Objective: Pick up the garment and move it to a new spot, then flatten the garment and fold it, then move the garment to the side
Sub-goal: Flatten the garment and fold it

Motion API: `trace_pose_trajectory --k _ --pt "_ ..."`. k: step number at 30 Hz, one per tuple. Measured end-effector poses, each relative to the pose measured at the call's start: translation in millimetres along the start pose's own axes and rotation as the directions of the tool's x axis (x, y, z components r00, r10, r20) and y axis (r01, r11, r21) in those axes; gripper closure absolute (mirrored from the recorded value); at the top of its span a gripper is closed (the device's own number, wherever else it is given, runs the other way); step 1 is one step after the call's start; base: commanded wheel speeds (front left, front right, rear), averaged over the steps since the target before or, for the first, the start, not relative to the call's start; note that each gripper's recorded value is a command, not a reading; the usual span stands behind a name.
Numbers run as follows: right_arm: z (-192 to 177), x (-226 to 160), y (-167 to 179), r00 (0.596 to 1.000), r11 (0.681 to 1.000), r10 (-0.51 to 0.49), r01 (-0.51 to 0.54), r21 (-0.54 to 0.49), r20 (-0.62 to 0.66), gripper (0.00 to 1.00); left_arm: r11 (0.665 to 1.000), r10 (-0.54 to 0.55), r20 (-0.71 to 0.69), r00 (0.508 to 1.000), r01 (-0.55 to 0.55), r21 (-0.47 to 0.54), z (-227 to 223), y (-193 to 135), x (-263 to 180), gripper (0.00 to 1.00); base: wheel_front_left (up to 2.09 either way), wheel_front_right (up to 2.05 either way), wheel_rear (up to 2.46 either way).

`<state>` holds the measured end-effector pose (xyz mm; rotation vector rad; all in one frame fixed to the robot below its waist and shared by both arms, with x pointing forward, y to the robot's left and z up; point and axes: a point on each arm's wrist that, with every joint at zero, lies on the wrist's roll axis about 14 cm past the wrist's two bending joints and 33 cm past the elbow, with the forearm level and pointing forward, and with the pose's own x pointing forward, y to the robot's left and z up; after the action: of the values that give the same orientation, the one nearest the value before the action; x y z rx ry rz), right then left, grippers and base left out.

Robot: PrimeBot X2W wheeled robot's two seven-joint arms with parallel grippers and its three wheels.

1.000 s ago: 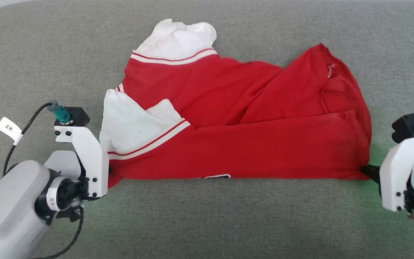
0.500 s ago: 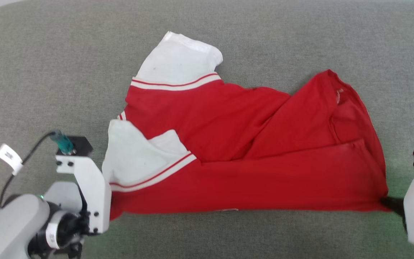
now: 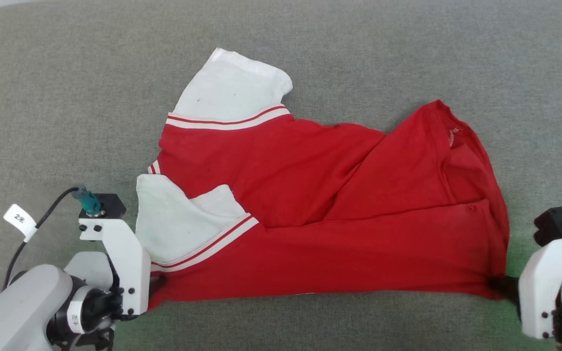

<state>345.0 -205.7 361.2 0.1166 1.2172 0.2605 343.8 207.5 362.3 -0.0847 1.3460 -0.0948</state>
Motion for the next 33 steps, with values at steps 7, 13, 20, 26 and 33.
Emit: trace_pose_trajectory --k 7,13,20,26,33 --pt "14.6 -11.8 -0.3 0.993 1.000 -0.002 0.004 -0.010 0.115 0.00 0.998 0.056 0.081 0.995 -0.059 0.033 22.3 17.7 -27.2 0.00 0.00 0.00 0.00" --pt "39.6 -36.8 -8.7 0.951 0.999 -0.049 0.050 0.007 0.306 0.00 0.989 0.088 0.179 0.980 -0.108 0.104 59.6 19.6 -57.5 0.00 0.00 0.00 0.00" --pt "75.6 -68.4 -9.4 0.835 0.995 -0.089 0.095 0.018 0.543 0.00 0.968 0.060 0.301 0.952 -0.129 0.213 115.0 1.5 -76.1 0.00 0.00 0.00 0.00" --pt "104.4 -99.9 -8.8 0.666 0.990 -0.123 0.132 0.046 0.736 0.00 0.944 -0.012 0.378 0.926 -0.114 0.309 172.6 -32.9 -74.3 0.00 0.00 0.00 0.00" --pt "111.5 -107.0 -8.8 0.566 0.986 -0.152 0.147 0.082 0.810 0.00 0.920 -0.089 0.416 0.905 -0.086 0.383 235.7 -68.2 -49.6 0.00 0.00 0.00 0.00"
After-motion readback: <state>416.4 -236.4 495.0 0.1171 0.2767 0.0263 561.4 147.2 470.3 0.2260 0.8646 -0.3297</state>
